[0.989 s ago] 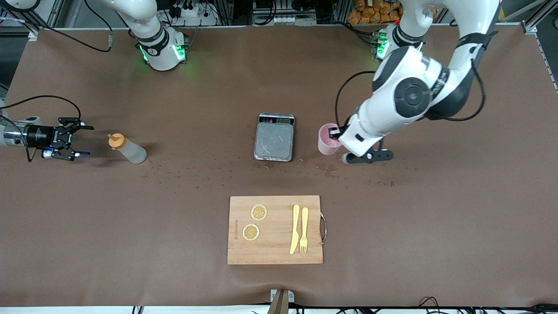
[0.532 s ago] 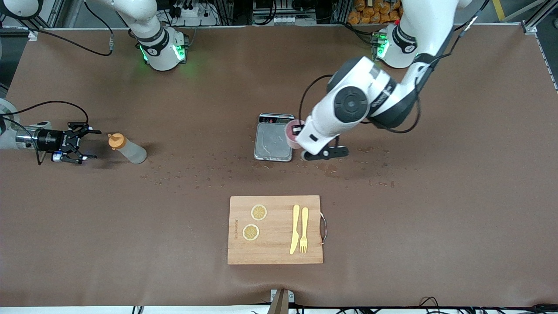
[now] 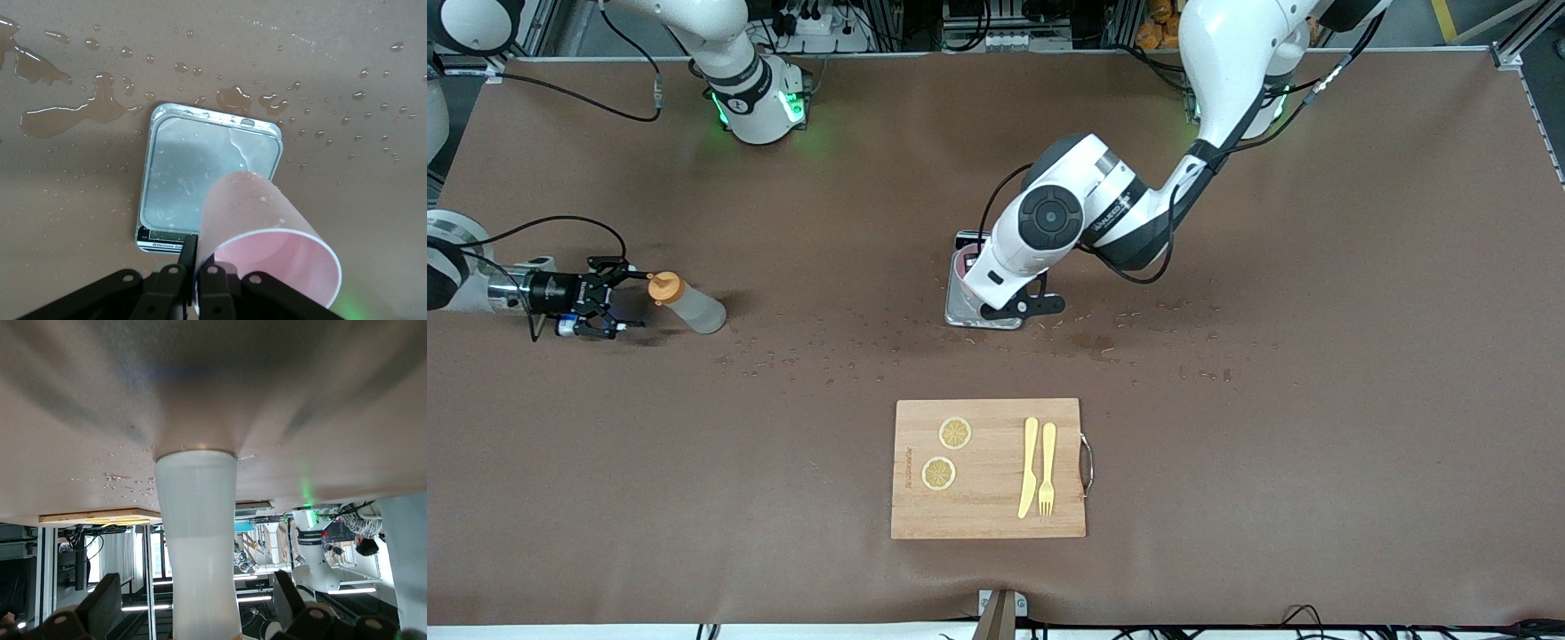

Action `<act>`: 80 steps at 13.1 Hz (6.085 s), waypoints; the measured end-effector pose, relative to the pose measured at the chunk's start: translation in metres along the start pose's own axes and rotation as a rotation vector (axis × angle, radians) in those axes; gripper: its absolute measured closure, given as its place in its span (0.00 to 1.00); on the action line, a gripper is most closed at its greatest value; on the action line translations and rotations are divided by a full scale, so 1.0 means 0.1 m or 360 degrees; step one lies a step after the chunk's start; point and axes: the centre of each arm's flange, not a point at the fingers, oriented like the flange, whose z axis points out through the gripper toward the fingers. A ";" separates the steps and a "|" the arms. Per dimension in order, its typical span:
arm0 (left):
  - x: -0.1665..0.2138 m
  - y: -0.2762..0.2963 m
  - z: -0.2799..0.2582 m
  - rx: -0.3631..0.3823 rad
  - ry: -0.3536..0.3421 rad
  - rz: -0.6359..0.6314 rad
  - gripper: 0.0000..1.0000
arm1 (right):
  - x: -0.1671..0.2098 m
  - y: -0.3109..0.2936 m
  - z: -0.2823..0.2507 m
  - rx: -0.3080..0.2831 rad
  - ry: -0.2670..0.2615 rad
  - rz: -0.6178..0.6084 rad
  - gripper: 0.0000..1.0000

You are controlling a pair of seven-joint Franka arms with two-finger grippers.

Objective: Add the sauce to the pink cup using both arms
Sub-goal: 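Carry the pink cup onto the scale while the right gripper grasps the bottle, then release the cup on the scale while the right gripper lifts the bottle, then move the inverted bottle with the right gripper over the pink cup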

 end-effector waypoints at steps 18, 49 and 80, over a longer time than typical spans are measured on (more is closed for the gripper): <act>0.02 0.00 0.81 0.0153 -0.0090 0.0036 0.96 | 0.05 -0.12 0.73 -0.0030 -0.0018 -0.0017 0.00; 0.35 -1.10 -2.15 0.0065 0.0440 -0.0100 0.00 | -1.79 -0.77 0.71 -0.0150 0.0486 -0.0030 0.44; -0.35 -3.81 -4.01 0.0291 0.0312 0.0346 0.00 | -3.97 -0.54 4.17 -0.0147 0.1924 0.0363 0.61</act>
